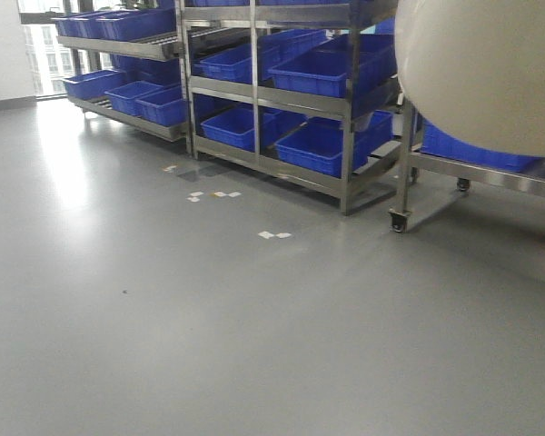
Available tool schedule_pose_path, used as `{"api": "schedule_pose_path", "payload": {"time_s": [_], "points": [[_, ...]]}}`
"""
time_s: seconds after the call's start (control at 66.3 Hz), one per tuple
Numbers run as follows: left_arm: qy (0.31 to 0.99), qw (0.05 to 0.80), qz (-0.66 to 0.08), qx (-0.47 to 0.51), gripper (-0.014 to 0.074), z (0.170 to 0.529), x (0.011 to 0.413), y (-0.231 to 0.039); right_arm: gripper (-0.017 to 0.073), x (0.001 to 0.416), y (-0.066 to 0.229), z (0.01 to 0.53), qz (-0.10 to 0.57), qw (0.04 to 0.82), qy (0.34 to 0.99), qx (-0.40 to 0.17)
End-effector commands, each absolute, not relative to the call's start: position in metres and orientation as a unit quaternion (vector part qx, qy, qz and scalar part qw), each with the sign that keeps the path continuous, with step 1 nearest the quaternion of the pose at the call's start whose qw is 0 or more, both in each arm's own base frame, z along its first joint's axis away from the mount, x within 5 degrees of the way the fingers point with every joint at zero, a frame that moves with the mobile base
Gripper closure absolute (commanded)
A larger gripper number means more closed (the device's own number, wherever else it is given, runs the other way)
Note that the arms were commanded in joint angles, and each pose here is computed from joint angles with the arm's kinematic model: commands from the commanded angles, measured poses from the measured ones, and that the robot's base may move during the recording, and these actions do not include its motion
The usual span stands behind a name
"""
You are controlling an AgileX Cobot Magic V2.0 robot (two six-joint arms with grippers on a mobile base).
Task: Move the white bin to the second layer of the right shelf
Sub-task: 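Keep holding the bin in the right gripper while turning past the crate racks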
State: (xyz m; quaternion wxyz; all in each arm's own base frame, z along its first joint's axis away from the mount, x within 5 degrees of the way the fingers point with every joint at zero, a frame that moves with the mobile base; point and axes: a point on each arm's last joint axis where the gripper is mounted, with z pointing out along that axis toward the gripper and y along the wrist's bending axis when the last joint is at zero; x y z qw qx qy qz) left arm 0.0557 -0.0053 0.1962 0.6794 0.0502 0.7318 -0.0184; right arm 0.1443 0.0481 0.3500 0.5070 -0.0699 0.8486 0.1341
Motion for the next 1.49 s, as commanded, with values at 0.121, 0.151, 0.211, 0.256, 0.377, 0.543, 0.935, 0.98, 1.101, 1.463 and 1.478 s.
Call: {"api": "schedule_pose_path", "payload": {"time_s": [0.121, 0.151, 0.211, 0.256, 0.377, 0.543, 0.935, 0.98, 1.101, 1.463, 1.478], "points": [[0.714, 0.698, -0.022, 0.050, 0.0509, 0.1917, 0.0571, -0.0058, 0.0507, 0.1451, 0.0477, 0.3704, 0.144, 0.564, 0.810, -0.066], [0.714, 0.698, -0.022, 0.050, 0.0509, 0.1917, 0.0571, -0.0058, 0.0507, 0.1451, 0.0477, 0.3704, 0.144, 0.564, 0.810, -0.066], [0.714, 0.698, -0.022, 0.050, 0.0509, 0.1917, 0.0571, -0.0058, 0.0507, 0.1451, 0.0477, 0.3704, 0.144, 0.564, 0.810, -0.066], [0.714, 0.698, -0.022, 0.050, 0.0509, 0.1917, 0.0571, -0.0058, 0.0507, 0.1451, 0.0477, 0.3704, 0.144, 0.564, 0.810, -0.066], [0.714, 0.698, -0.022, 0.050, 0.0509, 0.1917, 0.0571, -0.0058, 0.0507, 0.1451, 0.0477, 0.3704, 0.144, 0.564, 0.810, -0.066], [0.714, 0.698, -0.022, 0.050, 0.0509, 0.1917, 0.0571, -0.0058, 0.0507, 0.1451, 0.0477, 0.3704, 0.144, 0.564, 0.810, -0.066], [0.714, 0.698, -0.022, 0.050, 0.0509, 0.1917, 0.0571, -0.0058, 0.0507, 0.1451, 0.0477, 0.3704, 0.144, 0.564, 0.810, -0.066], [0.714, 0.698, -0.022, 0.050, 0.0509, 0.1917, 0.0571, -0.0058, 0.0507, 0.1451, 0.0477, 0.3704, 0.144, 0.564, 0.810, -0.066], [0.714, 0.698, -0.022, 0.050, 0.0509, 0.1917, 0.0571, -0.0058, 0.0507, 0.1451, 0.0477, 0.3704, 0.144, 0.564, 0.810, -0.066], [0.714, 0.698, -0.022, 0.050, 0.0509, 0.1917, 0.0571, -0.0058, 0.0507, 0.1451, 0.0477, 0.3704, 0.144, 0.564, 0.810, -0.066], [0.714, 0.698, -0.022, 0.050, 0.0509, 0.1917, 0.0571, -0.0058, 0.0507, 0.1451, 0.0477, 0.3704, 0.144, 0.564, 0.810, -0.066]]}}
